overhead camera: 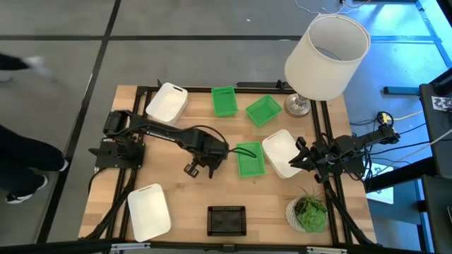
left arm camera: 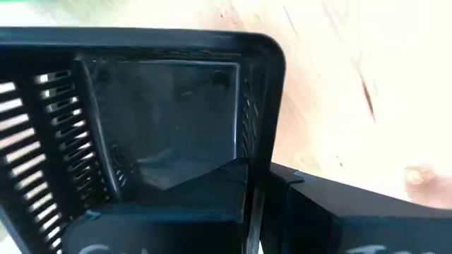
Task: Stack baskets by color
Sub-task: Stack the top left black bin on the top right black bin, then stack the bottom black bin on the top black bins
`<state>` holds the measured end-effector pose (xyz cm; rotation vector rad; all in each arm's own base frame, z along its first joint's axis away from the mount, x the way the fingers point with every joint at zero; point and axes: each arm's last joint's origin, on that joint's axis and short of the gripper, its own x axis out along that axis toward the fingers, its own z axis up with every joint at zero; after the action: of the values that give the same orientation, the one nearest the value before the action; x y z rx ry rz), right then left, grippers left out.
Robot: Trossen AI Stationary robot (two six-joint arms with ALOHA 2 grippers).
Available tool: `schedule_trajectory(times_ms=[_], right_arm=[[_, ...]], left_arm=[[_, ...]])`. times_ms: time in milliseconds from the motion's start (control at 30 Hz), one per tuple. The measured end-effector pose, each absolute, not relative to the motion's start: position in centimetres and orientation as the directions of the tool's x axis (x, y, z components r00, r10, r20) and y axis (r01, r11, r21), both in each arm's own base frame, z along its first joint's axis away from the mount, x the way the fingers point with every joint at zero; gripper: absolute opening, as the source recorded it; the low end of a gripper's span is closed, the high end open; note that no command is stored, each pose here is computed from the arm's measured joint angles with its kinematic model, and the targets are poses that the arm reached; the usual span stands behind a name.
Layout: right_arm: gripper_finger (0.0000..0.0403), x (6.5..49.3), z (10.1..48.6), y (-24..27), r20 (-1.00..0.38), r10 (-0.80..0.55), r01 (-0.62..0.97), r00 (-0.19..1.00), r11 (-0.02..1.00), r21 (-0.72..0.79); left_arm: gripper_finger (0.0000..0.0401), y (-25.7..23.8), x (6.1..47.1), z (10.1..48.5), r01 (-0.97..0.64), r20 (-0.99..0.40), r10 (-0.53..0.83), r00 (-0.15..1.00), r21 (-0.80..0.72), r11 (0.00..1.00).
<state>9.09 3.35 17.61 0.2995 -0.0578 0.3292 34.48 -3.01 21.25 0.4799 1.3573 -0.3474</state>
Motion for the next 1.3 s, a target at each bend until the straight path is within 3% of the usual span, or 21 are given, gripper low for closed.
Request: schedule_trajectory(times_ms=[300,533,733,1067,1300], right_arm=[[0.0056,9.1,17.6,3.3,0.104,0.31,-0.327,0.945,0.903,0.28],[0.0056,9.1,17.6,3.3,0.104,0.309,-0.326,0.945,0.902,0.283],[0.0056,9.1,17.6,3.3,0.105,0.31,-0.327,0.945,0.902,0.283],[0.0056,9.1,17.6,3.3,0.105,0.31,-0.327,0.945,0.901,0.286],[0.0056,8.9,18.3,3.3,0.103,0.31,-0.327,0.945,0.893,0.308]], left_arm=[[0.0,-2.6,34.3,21.1,0.485,-0.976,0.136,0.167,0.201,0.851],[0.0,-2.0,34.2,21.1,0.451,-0.981,0.125,0.152,0.181,0.874],[0.0009,-1.1,34.3,21.1,0.292,-0.979,0.133,0.154,0.174,0.941],[0.0047,-0.7,34.4,21.1,0.262,-0.98,0.132,0.153,0.168,0.95],[0.0047,-0.9,33.9,22.2,0.17,-0.973,0.143,0.183,0.174,0.97]])
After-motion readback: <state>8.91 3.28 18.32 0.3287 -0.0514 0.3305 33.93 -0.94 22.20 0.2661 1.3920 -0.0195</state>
